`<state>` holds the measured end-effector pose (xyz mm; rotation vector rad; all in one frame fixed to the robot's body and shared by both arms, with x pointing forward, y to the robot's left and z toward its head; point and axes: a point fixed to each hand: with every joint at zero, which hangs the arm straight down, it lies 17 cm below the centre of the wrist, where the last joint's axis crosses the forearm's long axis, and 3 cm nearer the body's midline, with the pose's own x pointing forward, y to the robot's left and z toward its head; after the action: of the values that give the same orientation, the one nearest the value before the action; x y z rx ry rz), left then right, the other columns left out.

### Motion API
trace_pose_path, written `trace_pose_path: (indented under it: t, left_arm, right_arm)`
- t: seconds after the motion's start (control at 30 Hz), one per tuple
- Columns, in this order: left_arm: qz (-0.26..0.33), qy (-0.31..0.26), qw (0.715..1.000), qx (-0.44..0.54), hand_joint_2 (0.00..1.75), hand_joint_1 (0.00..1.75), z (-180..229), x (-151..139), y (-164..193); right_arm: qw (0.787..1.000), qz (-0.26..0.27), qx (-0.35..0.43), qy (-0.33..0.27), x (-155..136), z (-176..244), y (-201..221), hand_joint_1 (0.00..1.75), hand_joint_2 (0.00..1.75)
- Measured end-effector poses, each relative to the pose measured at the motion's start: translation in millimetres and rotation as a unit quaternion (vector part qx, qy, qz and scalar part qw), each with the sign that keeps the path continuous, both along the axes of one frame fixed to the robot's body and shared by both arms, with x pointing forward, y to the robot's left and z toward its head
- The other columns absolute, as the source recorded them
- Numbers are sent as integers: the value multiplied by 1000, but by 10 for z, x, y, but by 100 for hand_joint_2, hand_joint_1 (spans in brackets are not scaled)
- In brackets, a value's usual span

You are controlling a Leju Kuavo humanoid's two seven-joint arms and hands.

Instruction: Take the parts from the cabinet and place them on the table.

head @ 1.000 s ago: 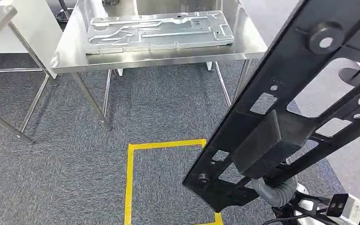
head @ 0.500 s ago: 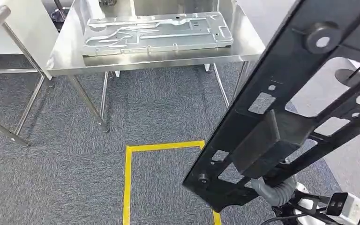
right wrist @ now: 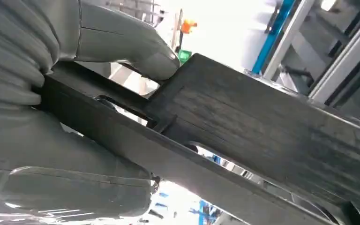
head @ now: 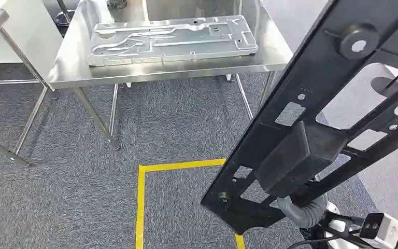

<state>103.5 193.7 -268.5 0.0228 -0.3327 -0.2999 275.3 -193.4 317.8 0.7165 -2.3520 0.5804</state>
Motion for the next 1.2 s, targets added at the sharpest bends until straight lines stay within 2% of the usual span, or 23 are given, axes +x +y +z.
trace_pose_path:
  t: [0.23,0.8,1.2]
  left_arm:
    - [-1,-5,1000,-2,175,0,11,56,-5]
    - [-4,7,1000,0,175,0,-13,-65,3]
    - [3,3,1000,0,175,0,-6,-24,8]
  right_arm:
    - [1000,1,0,2,-24,-15,2,175,175]
    - [1000,2,-2,5,-106,-41,27,175,175]
    - [1000,6,-4,0,-103,-12,41,175,175]
